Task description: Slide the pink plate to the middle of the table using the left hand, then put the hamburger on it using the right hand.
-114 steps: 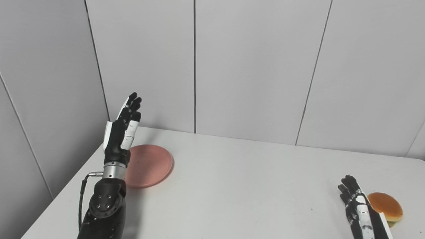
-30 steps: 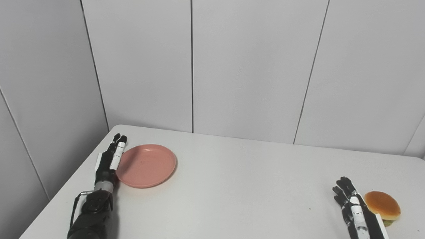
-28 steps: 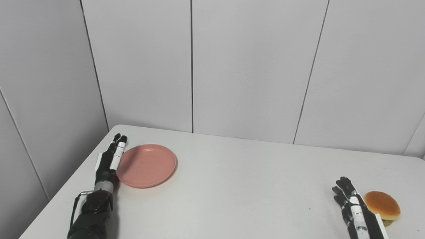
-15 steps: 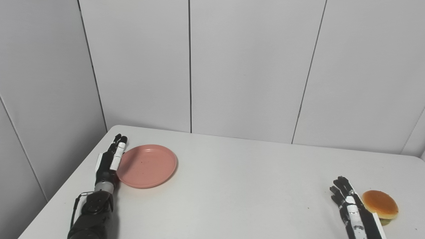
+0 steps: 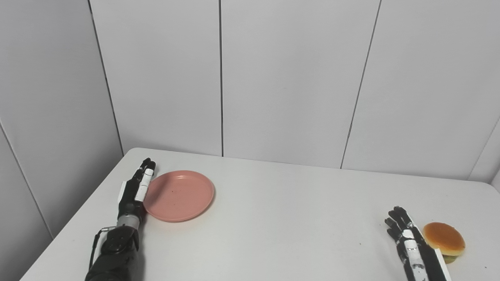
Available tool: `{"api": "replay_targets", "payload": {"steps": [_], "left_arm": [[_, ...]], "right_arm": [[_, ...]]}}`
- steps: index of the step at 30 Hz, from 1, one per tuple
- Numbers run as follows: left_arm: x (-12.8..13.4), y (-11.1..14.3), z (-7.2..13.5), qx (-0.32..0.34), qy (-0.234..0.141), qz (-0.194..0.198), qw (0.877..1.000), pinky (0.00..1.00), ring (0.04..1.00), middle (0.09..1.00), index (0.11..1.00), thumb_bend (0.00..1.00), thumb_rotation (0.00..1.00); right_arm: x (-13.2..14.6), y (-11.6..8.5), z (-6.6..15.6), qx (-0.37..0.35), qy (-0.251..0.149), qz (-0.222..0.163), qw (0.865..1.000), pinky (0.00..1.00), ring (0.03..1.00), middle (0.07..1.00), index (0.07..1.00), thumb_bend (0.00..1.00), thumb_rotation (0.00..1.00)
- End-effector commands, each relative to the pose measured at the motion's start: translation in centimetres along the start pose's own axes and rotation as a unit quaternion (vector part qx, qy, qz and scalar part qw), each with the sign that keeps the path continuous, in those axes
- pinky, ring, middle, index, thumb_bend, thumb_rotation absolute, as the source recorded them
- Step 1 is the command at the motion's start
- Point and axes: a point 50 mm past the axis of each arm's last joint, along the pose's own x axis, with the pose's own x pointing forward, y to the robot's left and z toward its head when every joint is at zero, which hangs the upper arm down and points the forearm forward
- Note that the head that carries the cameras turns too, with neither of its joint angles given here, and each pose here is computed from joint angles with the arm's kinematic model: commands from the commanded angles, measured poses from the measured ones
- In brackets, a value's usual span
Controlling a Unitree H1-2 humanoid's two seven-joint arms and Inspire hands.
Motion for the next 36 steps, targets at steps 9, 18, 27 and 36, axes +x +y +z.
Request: {"api": "replay_targets", "payload": {"steps": [9,18,27,36], "left_arm": [[0.5,-3.8,0.8,-0.019,-0.012,-0.048,0.999,0.89,0.937,0.913,0.896,0.95,0.83],[0.2,-5.3,0.6,-0.02,-0.012,-0.066,0.998,0.86,0.935,0.902,0.883,0.96,0.84],[0.3,-6.6,1.2,-0.043,-0.019,-0.088,0.995,0.94,0.944,0.928,0.913,0.95,0.83],[-0.6,-8.7,1.5,-0.044,-0.026,-0.102,0.993,0.87,0.929,0.914,0.893,0.92,0.85]], "right_arm": [[-3.7,1.6,-4.0,0.028,0.076,-0.015,0.997,0.94,0.901,0.913,0.9,0.8,0.83],[-3.7,2.3,-3.8,0.023,0.079,-0.014,0.997,0.93,0.899,0.898,0.896,0.81,0.84],[-3.5,3.2,-3.4,0.024,0.078,-0.015,0.997,0.92,0.893,0.894,0.889,0.8,0.82],[-3.2,4.1,-3.1,0.009,0.072,-0.01,0.997,0.91,0.89,0.893,0.894,0.79,0.85]]}}
